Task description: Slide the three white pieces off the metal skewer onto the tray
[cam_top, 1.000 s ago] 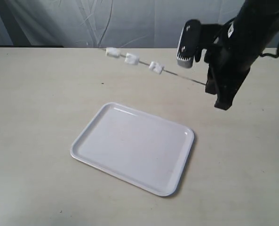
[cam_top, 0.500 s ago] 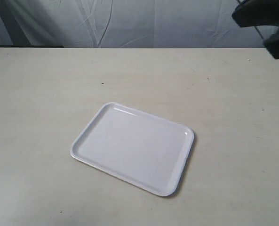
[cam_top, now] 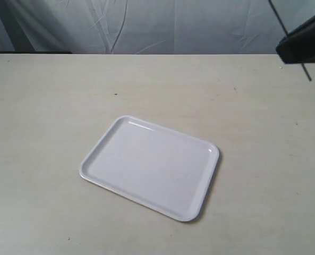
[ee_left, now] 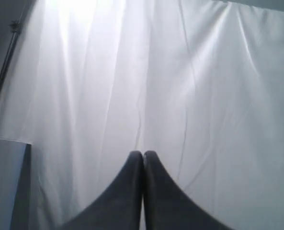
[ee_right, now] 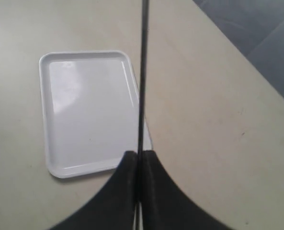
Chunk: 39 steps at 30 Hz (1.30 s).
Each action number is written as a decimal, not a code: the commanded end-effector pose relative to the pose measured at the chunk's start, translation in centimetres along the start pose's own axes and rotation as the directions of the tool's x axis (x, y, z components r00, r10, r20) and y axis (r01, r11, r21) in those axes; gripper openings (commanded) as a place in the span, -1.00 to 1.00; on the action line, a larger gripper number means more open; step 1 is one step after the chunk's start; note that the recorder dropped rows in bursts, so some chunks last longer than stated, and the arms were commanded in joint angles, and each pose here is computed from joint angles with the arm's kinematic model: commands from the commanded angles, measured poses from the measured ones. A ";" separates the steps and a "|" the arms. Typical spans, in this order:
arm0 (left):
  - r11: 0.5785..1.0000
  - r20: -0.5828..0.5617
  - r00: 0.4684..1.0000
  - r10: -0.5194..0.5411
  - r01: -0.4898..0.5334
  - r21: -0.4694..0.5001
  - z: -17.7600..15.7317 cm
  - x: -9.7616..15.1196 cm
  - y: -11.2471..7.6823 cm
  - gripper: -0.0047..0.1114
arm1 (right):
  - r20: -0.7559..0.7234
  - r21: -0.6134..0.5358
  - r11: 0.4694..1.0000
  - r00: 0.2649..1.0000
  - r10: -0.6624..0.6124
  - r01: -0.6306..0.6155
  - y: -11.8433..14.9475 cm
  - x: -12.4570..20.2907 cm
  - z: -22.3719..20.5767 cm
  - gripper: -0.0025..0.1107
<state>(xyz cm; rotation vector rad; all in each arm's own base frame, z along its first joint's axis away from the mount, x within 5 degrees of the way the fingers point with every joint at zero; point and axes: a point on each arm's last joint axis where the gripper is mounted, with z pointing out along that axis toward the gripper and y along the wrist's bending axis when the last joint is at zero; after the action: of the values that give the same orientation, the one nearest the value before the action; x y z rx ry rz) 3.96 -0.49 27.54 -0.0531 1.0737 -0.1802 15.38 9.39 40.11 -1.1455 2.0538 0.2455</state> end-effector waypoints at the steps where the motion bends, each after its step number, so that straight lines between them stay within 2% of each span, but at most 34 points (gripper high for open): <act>1: 0.997 -0.126 0.991 -0.044 0.037 -0.061 1.0 -2.8 -0.2 -0.92 | 0.002 -0.008 0.998 0.998 0.063 -0.063 0.3 1.9 3.0 -0.97; 2: 0.995 -0.126 0.989 -0.080 0.072 -0.066 1.3 -3.2 -0.2 -0.92 | 0.003 -0.005 0.997 0.997 0.074 -0.074 0.4 2.4 3.7 -0.97; 3: 0.999 -0.125 0.991 -0.049 0.045 -0.031 1.9 -3.8 -0.5 -0.92 | 0.007 0.002 0.996 0.996 0.089 -0.089 0.4 3.1 4.5 -0.97; 5: 0.996 -0.134 0.990 -0.050 0.060 0.066 2.8 -4.3 -1.4 -0.92 | 0.011 0.010 0.992 0.992 0.125 -0.125 0.7 4.5 6.2 -0.97; 7: 0.984 -0.185 0.983 -0.003 0.036 0.176 3.9 -4.1 -2.3 -0.92 | 0.019 0.025 0.987 0.987 0.158 -0.158 0.9 5.9 7.6 -0.97; 9: 0.969 -0.292 0.956 0.024 0.050 0.243 5.2 -3.3 -2.9 -0.92 | 0.025 0.038 0.982 0.982 0.185 -0.186 1.2 7.1 8.6 -0.97; 12: 0.945 -0.497 0.867 -0.026 0.183 0.270 7.0 -1.4 -3.5 -0.92 | 0.015 0.043 0.975 0.976 0.216 -0.217 1.6 8.6 9.6 -0.97; 14: 0.925 -0.605 0.791 -0.092 0.293 0.243 7.9 -0.3 -3.8 -0.92 | 0.036 0.041 0.966 0.967 0.253 -0.254 1.7 8.8 9.9 -0.97; 17: 0.930 -0.667 0.739 -0.096 0.306 0.205 9.1 1.3 -3.4 -0.92 | 0.053 0.039 0.961 0.961 0.271 -0.273 1.7 8.6 9.9 -0.97; 19: 0.961 -0.667 0.739 -0.096 0.244 0.132 10.0 2.1 -2.4 -0.92 | 0.053 0.039 0.961 0.961 0.271 -0.273 1.7 8.6 9.9 -0.97; 21: 0.989 -0.646 0.760 -0.071 0.138 0.053 10.7 2.6 -1.2 -0.92 | 0.053 0.039 0.961 0.961 0.271 -0.273 1.7 8.6 9.9 -0.97; 23: 0.999 -0.624 0.780 -0.037 0.031 -0.020 11.1 2.8 0.0 -0.92 | 0.053 0.039 0.961 0.961 0.271 -0.273 1.7 8.6 9.9 -0.97; 26: 0.980 -0.614 0.786 0.074 -0.173 -0.103 11.5 2.9 1.8 -0.92 | 0.055 0.040 0.961 0.961 0.271 -0.273 1.6 8.6 9.9 -0.97; 28: 0.942 -0.639 0.749 0.174 -0.315 -0.114 11.8 3.3 2.8 -0.92 | 0.058 0.040 0.960 0.960 0.274 -0.277 1.6 8.6 9.9 -0.97; 29: 0.930 -0.658 0.739 0.146 -0.329 -0.162 11.7 3.6 3.3 -0.92 | 0.061 0.039 0.959 0.959 0.278 -0.281 1.6 8.5 9.9 -0.97; 30: 0.916 -0.692 0.716 0.092 -0.333 -0.223 11.5 4.1 3.9 -0.92 | 0.064 0.036 0.957 0.957 0.284 -0.287 1.6 8.5 9.9 -0.97; 32: 0.894 -0.799 0.602 0.006 -0.361 -0.265 10.5 5.5 4.5 -0.92 | 0.075 0.034 0.954 0.952 0.296 -0.299 1.6 8.4 9.9 -0.97; 33: 0.899 -0.858 0.513 -0.017 -0.368 -0.238 10.0 6.3 4.4 -0.92 | 0.086 0.035 0.951 0.949 0.305 -0.308 1.6 8.3 9.8 -0.97; 35: 0.928 -0.912 0.409 -0.035 -0.325 -0.181 9.6 7.3 3.9 -0.92 | 0.126 0.031 0.935 0.930 0.346 -0.352 1.5 8.0 9.8 -0.97; 38: 0.959 -0.921 0.323 -0.216 -0.106 -0.262 9.1 8.3 2.2 -0.92 | 0.161 0.003 0.908 0.896 0.414 -0.419 1.4 7.6 9.9 -0.97; 39: 0.975 -0.937 0.291 -0.194 -0.045 -0.217 8.9 8.4 1.5 -0.92 | 0.153 -0.008 0.906 0.895 0.419 -0.423 1.5 7.6 10.1 -0.97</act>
<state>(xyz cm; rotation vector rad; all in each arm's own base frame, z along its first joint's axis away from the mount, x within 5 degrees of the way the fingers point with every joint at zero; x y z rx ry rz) 16.06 0.94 24.56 -0.2667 2.2844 0.0444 16.91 10.13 27.60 -0.6761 2.1396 0.4621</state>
